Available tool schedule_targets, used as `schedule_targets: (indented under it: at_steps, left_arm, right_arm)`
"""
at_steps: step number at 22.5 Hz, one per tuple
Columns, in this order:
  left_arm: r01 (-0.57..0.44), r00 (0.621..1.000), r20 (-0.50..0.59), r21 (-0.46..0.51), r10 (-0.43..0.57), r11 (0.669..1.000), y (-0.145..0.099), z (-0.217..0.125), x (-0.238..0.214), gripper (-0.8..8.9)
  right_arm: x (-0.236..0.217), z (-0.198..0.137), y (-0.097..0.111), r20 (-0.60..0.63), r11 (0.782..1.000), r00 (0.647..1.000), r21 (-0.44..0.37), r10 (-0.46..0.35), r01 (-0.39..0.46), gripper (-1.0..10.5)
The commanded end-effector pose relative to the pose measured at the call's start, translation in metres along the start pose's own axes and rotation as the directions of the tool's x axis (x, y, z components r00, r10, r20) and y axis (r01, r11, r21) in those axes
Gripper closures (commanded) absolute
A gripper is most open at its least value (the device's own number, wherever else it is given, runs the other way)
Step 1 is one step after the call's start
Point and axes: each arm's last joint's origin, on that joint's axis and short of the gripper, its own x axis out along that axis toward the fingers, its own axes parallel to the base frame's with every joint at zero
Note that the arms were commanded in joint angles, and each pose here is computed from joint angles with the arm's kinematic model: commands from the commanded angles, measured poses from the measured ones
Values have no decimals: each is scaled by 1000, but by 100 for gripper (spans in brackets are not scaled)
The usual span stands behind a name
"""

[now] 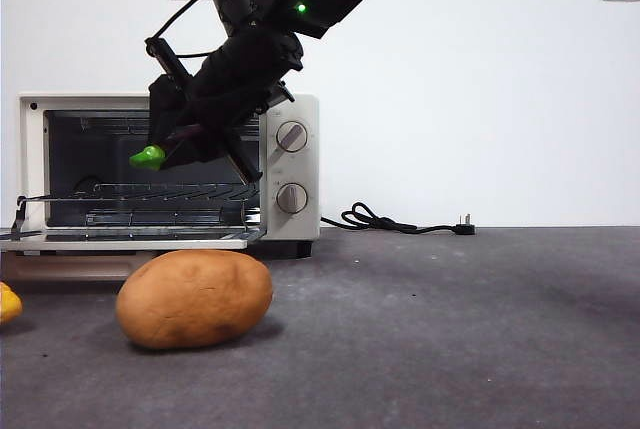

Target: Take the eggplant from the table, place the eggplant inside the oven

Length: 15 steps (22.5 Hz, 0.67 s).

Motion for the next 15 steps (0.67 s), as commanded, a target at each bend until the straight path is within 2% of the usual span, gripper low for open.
schedule_targets:
  at_steps: [1,3,7,15]
  left_arm:
    - [9,1000,-14,1,-9,1000,-1,-3,0,819]
    - [10,1000,-18,0,-10,1000,-1,-3,0,819]
    - [16,1000,-18,1,-16,1000,-1,-3,0,819]
    - [33,999,-25,4,-33,999,-3,-4,0,819]
  right_arm:
    - [5,-1,-1,34,1000,999,11,2,-2,938]
    - [5,-1,-1,54,1000,999,13,-7,6,898]
    - [5,0,-1,72,1000,997,13,-14,13,705]
    - [5,2,1,107,1000,994,9,2,-3,688]
